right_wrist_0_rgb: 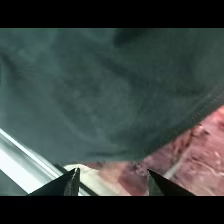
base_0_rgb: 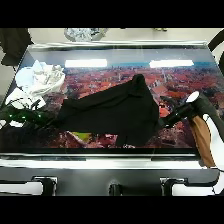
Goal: Fold the shirts.
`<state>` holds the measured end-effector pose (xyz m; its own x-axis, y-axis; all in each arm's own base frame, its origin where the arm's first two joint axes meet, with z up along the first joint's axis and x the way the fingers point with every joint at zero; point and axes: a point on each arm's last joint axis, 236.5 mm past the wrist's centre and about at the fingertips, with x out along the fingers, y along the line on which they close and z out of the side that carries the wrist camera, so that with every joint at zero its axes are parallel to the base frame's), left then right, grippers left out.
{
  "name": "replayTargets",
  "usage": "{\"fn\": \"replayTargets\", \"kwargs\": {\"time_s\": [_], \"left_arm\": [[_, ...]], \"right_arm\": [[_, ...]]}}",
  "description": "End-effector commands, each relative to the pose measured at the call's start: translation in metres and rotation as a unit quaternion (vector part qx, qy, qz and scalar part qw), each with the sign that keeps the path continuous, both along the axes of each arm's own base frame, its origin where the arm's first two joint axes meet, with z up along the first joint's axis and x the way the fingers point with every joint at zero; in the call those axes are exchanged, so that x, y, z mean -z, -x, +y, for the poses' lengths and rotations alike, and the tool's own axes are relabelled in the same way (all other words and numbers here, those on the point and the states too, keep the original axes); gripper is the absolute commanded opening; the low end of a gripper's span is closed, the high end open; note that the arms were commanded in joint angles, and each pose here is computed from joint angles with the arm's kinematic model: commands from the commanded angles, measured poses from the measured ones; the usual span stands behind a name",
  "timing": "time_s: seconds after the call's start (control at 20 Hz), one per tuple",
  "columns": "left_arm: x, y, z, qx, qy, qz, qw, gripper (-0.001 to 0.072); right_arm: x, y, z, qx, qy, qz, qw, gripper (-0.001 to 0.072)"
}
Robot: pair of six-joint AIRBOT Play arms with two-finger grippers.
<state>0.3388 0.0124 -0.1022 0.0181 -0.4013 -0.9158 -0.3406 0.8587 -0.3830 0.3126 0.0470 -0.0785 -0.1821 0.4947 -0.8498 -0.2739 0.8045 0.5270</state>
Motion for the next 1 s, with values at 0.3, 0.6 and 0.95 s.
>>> {"fn": "replayTargets", "kwargs": {"time_s": [0.3,0.6,0.95], "left_arm": [[-0.014,-0.001,-0.003,0.011,0.003,-0.017,1.000,0.0033],[-0.078,-0.041,0.009,0.016,-0.032,-0.121,0.992,0.0030],[-0.545,-0.027,-0.009,-0.010,-0.179,-0.657,0.733,0.0031]], "right_arm": [[0.032,-0.006,0.007,0.075,0.014,-0.012,0.997,0.0324],[-0.015,-0.034,0.002,0.021,0.012,-0.089,0.996,0.0038],[-0.496,-0.098,-0.062,0.052,0.226,-0.707,0.668,0.0040]]}}
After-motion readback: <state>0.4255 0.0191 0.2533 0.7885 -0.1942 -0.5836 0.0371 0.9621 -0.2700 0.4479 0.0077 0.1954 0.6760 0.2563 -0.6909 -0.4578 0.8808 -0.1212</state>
